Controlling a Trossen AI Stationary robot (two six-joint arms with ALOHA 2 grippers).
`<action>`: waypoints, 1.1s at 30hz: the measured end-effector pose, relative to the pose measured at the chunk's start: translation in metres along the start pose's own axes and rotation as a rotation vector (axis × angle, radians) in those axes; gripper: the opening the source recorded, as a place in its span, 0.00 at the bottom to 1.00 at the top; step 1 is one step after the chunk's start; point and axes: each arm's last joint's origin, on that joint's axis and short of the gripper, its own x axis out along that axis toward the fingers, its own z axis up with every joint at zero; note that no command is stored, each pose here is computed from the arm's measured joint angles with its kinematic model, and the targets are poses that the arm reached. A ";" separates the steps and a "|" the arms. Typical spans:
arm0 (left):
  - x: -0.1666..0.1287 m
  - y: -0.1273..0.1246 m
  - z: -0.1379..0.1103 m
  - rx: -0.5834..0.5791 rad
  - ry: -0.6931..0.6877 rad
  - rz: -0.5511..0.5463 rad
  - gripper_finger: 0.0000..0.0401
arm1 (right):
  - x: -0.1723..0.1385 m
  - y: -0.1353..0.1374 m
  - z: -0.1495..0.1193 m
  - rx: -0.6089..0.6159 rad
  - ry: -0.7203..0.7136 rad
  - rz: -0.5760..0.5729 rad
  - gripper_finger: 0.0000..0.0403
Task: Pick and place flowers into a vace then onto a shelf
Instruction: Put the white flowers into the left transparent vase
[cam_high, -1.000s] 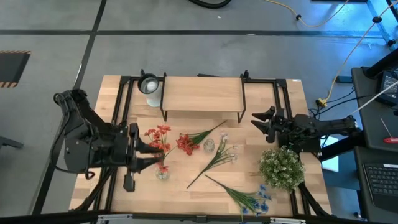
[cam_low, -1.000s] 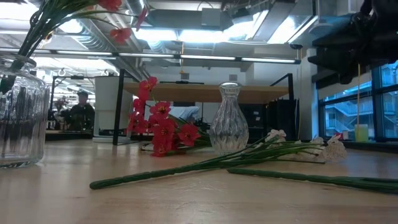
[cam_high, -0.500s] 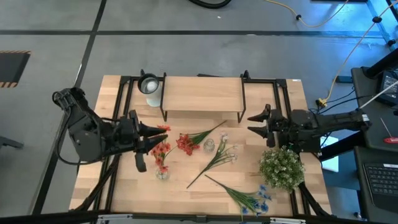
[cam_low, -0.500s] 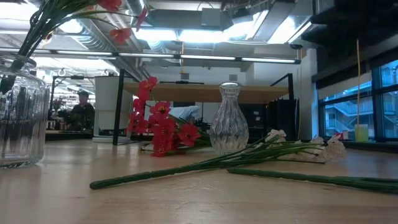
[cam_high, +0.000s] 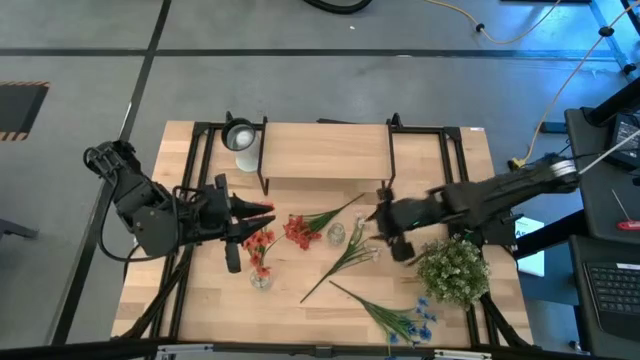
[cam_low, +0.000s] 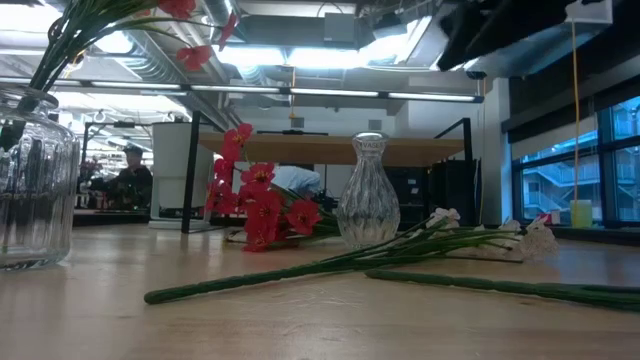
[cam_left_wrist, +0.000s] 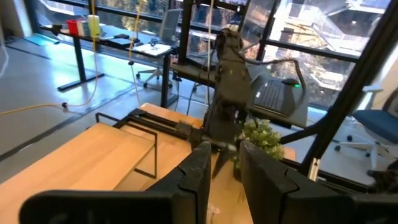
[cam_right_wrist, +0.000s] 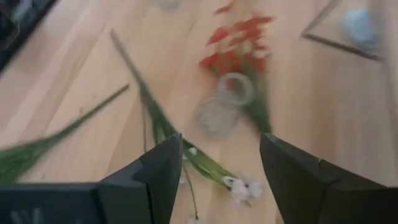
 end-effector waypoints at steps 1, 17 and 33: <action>0.001 0.000 0.000 0.000 0.004 -0.007 0.20 | 0.009 0.003 0.004 -0.028 0.027 0.023 0.54; 0.005 0.008 -0.011 -0.038 0.106 0.009 0.19 | 0.133 0.041 0.005 -0.252 0.341 0.160 0.54; 0.005 0.007 -0.011 -0.045 0.119 -0.012 0.19 | 0.171 0.050 -0.019 -0.233 0.476 0.180 0.49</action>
